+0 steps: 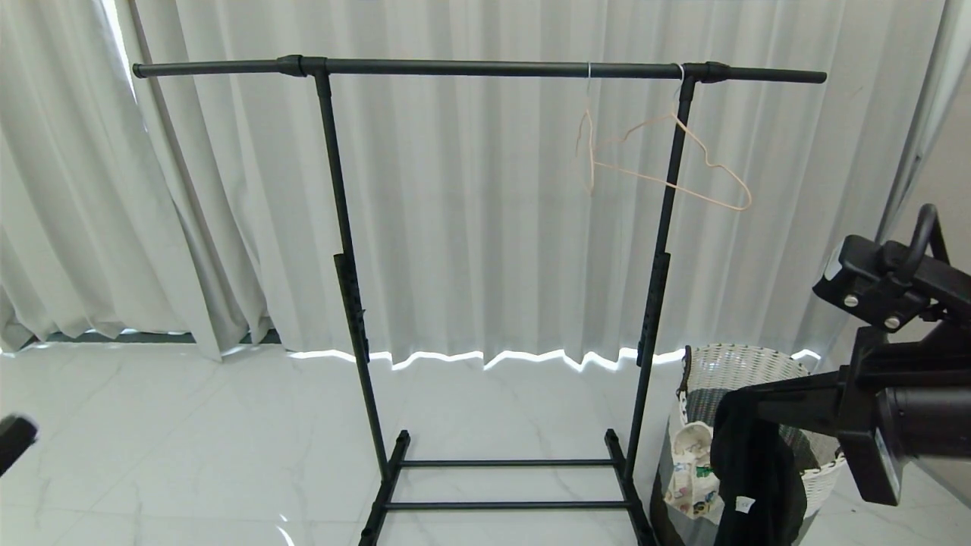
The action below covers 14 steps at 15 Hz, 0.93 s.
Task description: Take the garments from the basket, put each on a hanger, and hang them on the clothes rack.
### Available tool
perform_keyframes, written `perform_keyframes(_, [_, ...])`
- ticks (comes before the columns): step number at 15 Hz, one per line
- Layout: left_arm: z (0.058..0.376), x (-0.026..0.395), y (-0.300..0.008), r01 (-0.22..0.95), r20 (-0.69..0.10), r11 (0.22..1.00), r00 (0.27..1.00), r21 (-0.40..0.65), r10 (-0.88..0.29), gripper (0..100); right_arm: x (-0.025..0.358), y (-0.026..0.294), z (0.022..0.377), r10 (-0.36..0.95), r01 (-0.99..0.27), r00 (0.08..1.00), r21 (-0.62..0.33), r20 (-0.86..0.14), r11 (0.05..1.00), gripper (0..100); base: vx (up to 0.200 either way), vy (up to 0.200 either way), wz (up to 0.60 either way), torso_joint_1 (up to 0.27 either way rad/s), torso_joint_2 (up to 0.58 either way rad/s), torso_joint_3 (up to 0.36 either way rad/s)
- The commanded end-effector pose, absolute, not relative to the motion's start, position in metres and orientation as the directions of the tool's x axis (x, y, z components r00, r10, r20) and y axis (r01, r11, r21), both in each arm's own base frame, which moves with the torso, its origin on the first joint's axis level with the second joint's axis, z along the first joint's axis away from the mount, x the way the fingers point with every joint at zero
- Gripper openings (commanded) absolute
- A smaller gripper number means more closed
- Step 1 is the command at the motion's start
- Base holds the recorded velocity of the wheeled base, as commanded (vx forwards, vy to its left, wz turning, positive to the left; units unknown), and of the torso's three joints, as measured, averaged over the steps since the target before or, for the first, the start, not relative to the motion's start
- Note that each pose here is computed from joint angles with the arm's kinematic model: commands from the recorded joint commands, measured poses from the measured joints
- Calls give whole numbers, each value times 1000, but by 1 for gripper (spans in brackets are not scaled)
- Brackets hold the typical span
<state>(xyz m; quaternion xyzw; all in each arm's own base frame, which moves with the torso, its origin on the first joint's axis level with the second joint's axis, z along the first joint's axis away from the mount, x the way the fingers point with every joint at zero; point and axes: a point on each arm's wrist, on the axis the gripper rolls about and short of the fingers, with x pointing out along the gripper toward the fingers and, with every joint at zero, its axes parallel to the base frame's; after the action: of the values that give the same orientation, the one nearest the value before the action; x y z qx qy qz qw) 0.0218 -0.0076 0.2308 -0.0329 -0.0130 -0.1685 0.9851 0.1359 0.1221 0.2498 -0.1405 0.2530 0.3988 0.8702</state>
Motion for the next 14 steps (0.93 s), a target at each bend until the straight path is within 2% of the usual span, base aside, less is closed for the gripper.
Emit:
perform_keyframes(1, [272, 126, -65, 550, -120, 830, 822, -91, -557, 100, 137, 123, 252, 630, -762, 569, -50, -528, 645, 0, 0, 0, 0, 0, 0, 0])
perform_keyframes(2, [266, 135, -73, 563, -147, 821, 808, -94, -571, 100, 137, 123, 253, 630, -759, 577, -56, -520, 649, 0, 0, 0, 0, 0, 0, 0])
perform_keyframes(3, [246, 152, -97, 590, -245, 801, 766, -101, -594, 100, 139, 124, 255, 619, -741, 606, -72, -500, 668, 0, 0, 0, 0, 0, 0, 0])
perform_keyframes(5, [220, 158, -128, 640, -354, 762, 692, -103, -629, 100, 140, 124, 258, 617, -731, 625, -81, -477, 678, 0, 0, 0, 0, 0, 0, 0])
perform_keyframes(7, [199, 155, -156, 695, -420, 706, 606, -133, -676, 100, 141, 125, 260, 628, -730, 636, -86, -449, 678, 0, 0, 0, 0, 0, 0, 0])
perform_keyframes(9, [187, 153, -189, 728, -405, 667, 568, -158, -716, 100, 142, 127, 262, 636, -731, 641, -88, -430, 677, 0, 0, 0, 0, 0, 0, 0])
perform_keyframes(11, [161, 149, -229, 713, -426, 694, 599, -101, -678, 100, 142, 131, 262, 649, -743, 630, -87, -427, 664, 0, 0, 0, 0, 0, 0, 0])
perform_keyframes(14, [138, 146, -258, 746, -433, 659, 566, -93, -702, 100, 140, 139, 259, 670, -769, 599, -83, -438, 634, 0, 0, 0, 0, 0, 0, 0])
